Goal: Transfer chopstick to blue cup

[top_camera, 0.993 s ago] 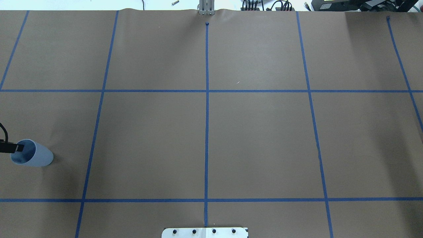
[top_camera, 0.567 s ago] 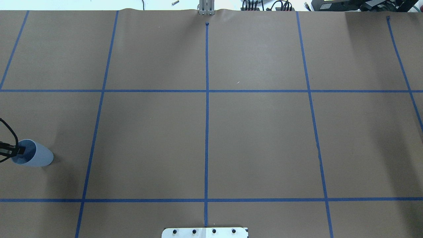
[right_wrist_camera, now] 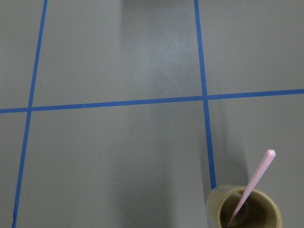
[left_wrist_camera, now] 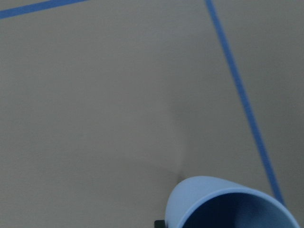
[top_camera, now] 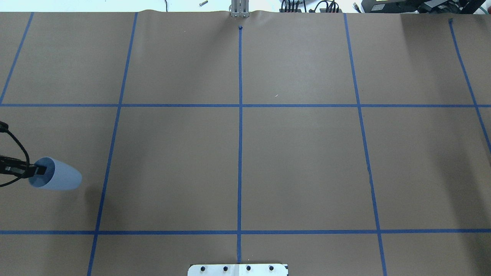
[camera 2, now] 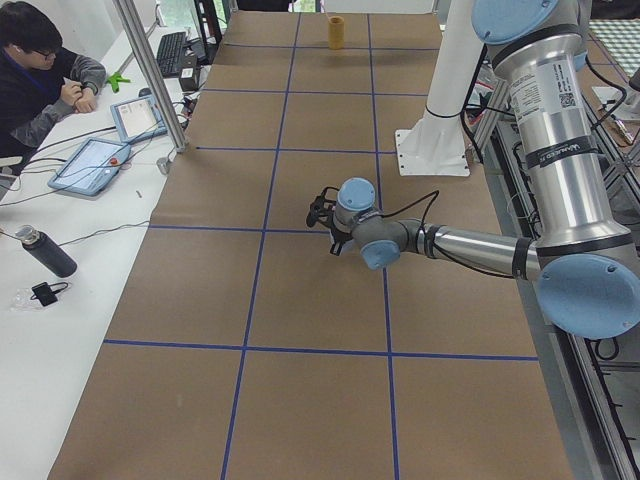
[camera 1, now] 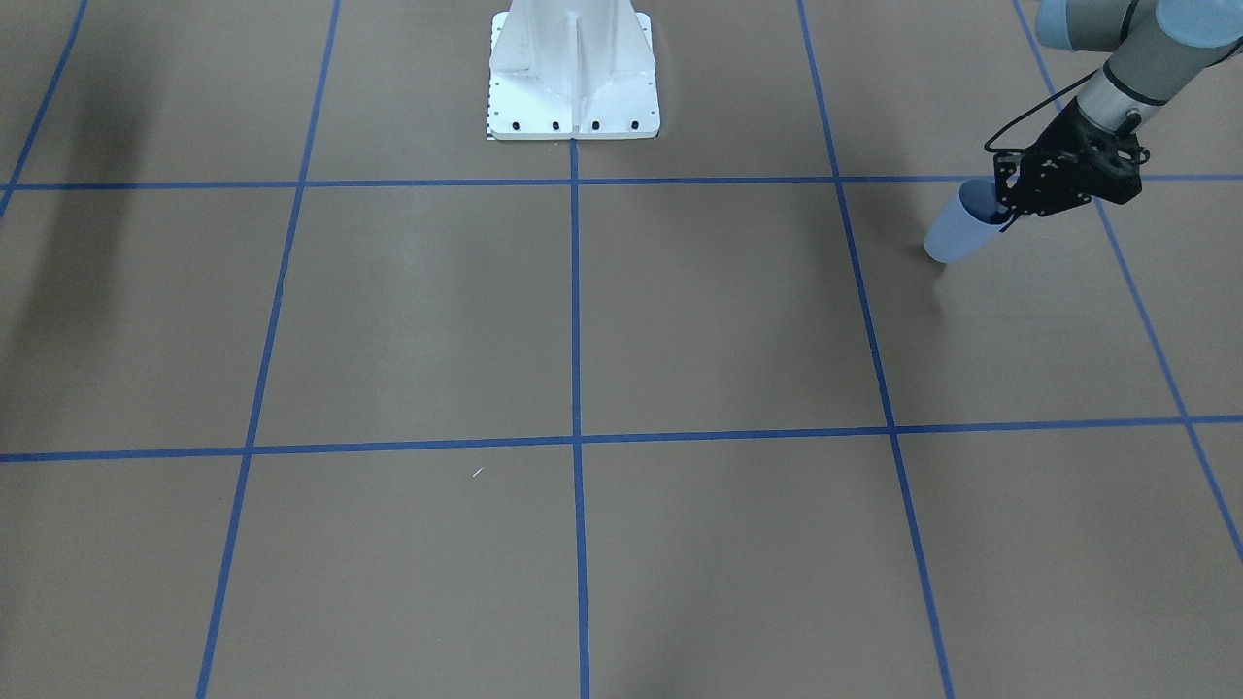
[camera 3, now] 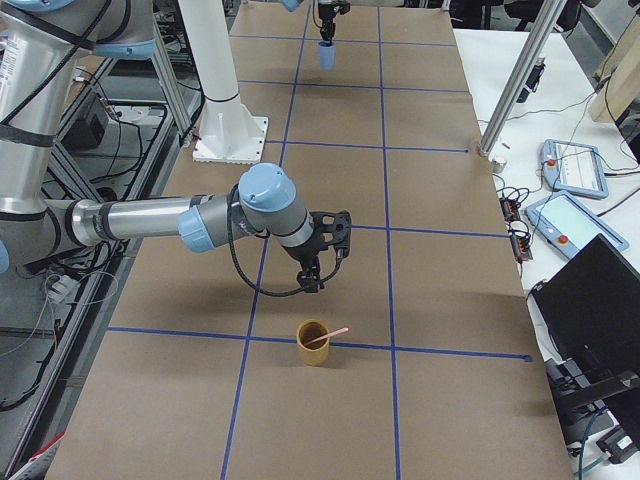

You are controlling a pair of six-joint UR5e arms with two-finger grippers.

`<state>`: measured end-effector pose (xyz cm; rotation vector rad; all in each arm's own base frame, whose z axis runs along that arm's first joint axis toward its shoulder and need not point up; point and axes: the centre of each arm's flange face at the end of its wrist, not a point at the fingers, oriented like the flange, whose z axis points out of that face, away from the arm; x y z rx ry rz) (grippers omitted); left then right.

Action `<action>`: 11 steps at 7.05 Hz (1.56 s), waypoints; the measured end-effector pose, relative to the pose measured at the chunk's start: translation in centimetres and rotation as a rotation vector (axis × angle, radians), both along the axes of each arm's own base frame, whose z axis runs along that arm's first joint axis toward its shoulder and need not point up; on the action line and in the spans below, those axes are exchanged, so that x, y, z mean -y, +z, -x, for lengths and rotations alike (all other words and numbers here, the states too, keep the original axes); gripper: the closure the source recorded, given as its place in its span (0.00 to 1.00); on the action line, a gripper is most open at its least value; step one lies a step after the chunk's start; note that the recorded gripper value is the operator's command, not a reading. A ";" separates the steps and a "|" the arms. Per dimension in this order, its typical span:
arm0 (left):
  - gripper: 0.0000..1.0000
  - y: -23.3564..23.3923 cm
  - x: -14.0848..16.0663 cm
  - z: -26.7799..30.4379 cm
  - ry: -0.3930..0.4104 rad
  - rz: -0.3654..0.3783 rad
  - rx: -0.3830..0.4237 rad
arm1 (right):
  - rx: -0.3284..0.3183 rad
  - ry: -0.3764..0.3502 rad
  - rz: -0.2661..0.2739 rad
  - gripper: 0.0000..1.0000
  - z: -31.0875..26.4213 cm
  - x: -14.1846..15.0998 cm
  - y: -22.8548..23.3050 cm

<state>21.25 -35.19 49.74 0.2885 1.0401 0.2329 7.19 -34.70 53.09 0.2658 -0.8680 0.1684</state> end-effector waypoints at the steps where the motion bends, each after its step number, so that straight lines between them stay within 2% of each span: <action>1: 1.00 -3.4 2.3 -2.2 -0.029 0.041 -0.026 | 0.000 0.000 0.000 0.00 0.0 0.0 0.0; 3: 1.00 -13.3 7.8 -9.8 -0.085 0.101 0.013 | 0.000 0.000 0.003 0.00 0.0 -0.1 0.2; 4: 1.00 -19.5 8.6 -15.6 -0.101 0.144 0.059 | 0.000 0.000 0.005 0.00 0.0 -0.1 0.3; 6: 1.00 -30.4 7.0 -27.3 -0.148 0.224 0.148 | 0.002 -0.001 0.008 0.00 0.0 -0.2 0.4; 8: 1.00 -34.8 6.8 -34.1 -0.164 0.263 0.189 | 0.002 0.000 0.011 0.00 0.0 -0.2 0.5; 10: 1.00 -35.2 6.8 -36.3 -0.158 0.266 0.202 | 0.002 0.000 0.014 0.00 0.0 -0.2 0.7; 11: 0.68 -35.0 6.9 -36.7 -0.156 0.266 0.205 | 0.002 0.000 0.015 0.00 0.0 -0.2 0.7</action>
